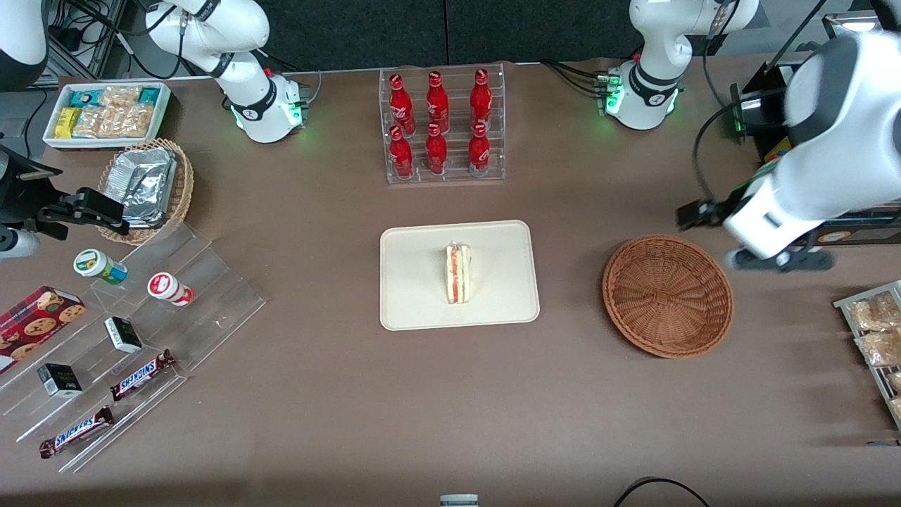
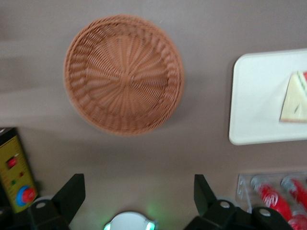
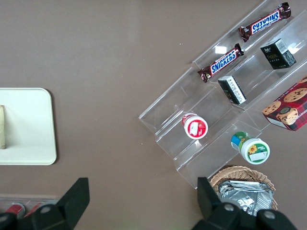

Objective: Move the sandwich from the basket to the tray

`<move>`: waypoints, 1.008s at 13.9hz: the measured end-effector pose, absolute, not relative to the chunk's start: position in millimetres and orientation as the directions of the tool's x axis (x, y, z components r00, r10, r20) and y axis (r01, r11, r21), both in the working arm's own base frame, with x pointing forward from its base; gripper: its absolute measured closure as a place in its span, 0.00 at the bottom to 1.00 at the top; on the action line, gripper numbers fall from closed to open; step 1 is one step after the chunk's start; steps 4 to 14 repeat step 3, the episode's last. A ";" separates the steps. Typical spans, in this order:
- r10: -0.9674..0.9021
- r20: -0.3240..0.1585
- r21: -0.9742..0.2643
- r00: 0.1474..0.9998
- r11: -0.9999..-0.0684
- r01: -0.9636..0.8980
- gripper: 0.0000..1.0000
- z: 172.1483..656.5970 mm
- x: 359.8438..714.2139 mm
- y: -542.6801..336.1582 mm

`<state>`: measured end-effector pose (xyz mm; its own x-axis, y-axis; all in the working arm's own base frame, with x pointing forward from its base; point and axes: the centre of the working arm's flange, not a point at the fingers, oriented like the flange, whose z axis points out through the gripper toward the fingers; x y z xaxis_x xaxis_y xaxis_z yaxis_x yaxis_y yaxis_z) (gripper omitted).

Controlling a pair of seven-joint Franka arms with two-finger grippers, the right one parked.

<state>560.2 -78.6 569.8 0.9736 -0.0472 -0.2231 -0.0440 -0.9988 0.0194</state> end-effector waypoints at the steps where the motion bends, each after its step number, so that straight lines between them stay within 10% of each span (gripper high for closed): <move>1: -0.058 -0.232 0.022 0.971 -0.998 -0.054 0.00 583.2 550.3 -64.3; 14: -0.084 -0.262 0.004 0.961 -0.996 -0.086 0.00 603.8 529.6 -42.1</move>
